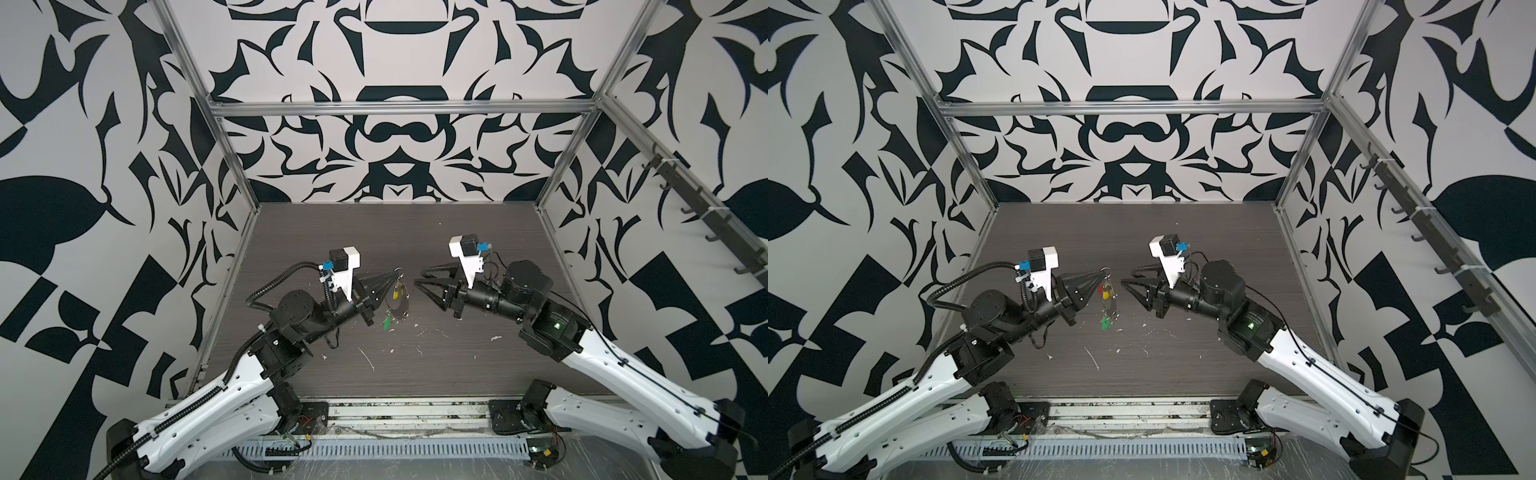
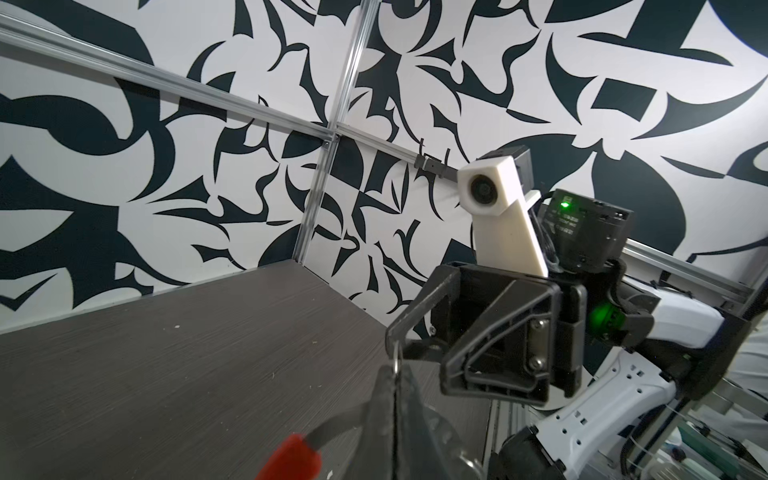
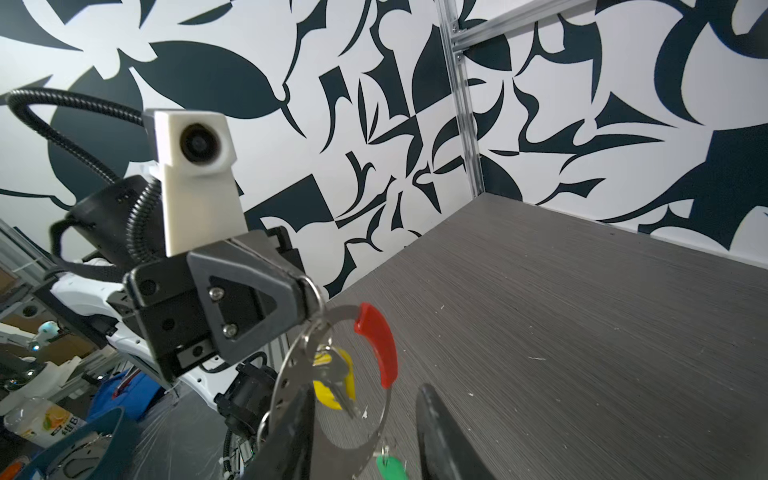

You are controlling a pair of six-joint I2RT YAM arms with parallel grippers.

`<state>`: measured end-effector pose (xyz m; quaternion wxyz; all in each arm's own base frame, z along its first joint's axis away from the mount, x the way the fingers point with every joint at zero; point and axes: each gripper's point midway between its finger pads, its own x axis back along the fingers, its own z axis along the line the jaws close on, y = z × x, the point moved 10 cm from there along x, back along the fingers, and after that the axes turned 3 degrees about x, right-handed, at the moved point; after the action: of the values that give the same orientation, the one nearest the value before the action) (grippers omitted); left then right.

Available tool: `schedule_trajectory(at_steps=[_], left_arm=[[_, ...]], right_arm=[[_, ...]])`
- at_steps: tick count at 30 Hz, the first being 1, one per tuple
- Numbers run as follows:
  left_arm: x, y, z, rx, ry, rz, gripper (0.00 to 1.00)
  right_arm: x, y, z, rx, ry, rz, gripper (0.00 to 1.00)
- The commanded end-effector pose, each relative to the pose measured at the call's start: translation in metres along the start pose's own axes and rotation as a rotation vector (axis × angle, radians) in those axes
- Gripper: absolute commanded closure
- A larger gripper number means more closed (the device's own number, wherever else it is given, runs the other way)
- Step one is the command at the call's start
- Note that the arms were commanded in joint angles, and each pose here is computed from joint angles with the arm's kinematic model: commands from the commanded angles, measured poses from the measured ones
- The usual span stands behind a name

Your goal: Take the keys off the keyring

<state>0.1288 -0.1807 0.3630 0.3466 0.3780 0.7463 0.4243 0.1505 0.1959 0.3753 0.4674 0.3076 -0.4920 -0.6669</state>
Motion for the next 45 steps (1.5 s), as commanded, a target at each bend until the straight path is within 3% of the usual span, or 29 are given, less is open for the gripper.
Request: schedule_trajectory(at_steps=[1,13,34,45], left_arm=[[0.000,0.017,-0.004,0.021,0.049,-0.072,1.00],[-0.007,0.022,-0.003,0.072,0.167,-0.020,1.00],[-0.012,0.024,-0.003,0.109,0.194,0.004,1.00],[-0.013,0.021,-0.003,0.117,0.172,0.020,1.00]], right_arm=[[0.003,0.021,0.008,0.031,0.025,-0.102,0.56],[-0.003,0.023,-0.003,0.044,-0.113,-0.058,0.56],[-0.019,0.014,-0.003,0.097,-0.056,0.044,0.48],[-0.022,0.004,0.001,0.155,-0.112,0.071,0.47]])
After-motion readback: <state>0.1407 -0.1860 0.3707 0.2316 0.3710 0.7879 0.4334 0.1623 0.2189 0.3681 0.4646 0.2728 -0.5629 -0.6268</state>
